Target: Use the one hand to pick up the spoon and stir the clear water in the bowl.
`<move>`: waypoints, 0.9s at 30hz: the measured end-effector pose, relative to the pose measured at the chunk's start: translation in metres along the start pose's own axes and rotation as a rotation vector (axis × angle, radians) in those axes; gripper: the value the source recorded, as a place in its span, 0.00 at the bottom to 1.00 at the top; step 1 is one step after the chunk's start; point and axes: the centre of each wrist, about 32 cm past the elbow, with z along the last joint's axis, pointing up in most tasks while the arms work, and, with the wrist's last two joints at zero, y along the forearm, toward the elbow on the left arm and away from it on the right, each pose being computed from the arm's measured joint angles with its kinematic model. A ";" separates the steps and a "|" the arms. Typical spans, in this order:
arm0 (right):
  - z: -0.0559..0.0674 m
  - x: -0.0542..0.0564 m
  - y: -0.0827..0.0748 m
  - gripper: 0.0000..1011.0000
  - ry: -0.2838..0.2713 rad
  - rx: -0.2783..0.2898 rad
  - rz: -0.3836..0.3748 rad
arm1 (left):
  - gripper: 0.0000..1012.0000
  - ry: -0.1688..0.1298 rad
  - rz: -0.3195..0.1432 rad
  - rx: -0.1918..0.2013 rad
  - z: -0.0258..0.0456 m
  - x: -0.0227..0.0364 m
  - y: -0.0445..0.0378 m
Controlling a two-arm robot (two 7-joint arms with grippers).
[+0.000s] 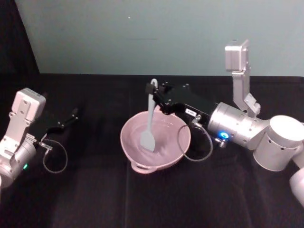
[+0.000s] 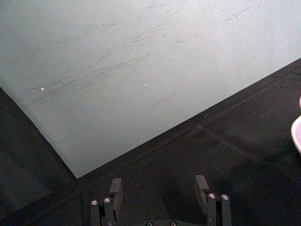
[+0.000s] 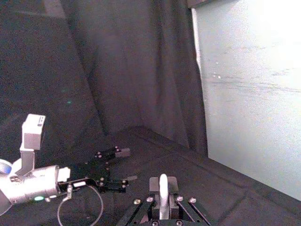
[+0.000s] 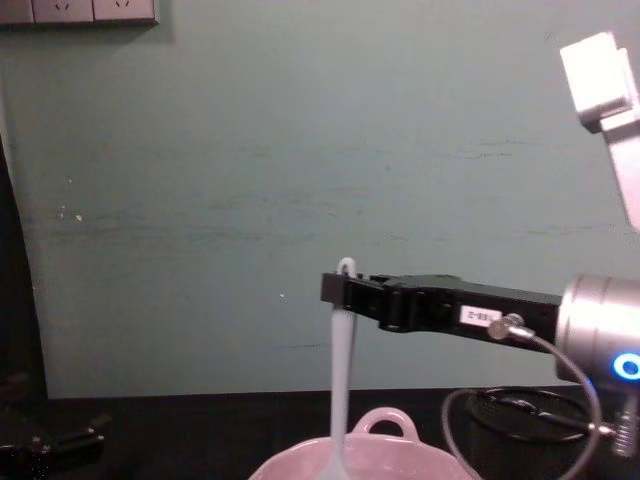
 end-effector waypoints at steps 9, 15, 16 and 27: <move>0.000 0.007 0.023 0.11 -0.001 0.002 0.025 | 1.00 0.000 0.000 0.000 0.0000 0.0000 0.0000; -0.002 0.020 0.030 0.11 -0.005 -0.002 0.009 | 1.00 0.000 0.000 0.000 0.0000 0.0000 0.0000; -0.002 0.022 0.030 0.11 -0.006 -0.002 0.004 | 1.00 0.000 0.000 0.000 0.0000 0.0000 0.0000; 0.003 0.037 0.003 0.11 -0.022 0.004 -0.088 | 1.00 0.000 0.000 0.000 0.0000 0.0000 0.0000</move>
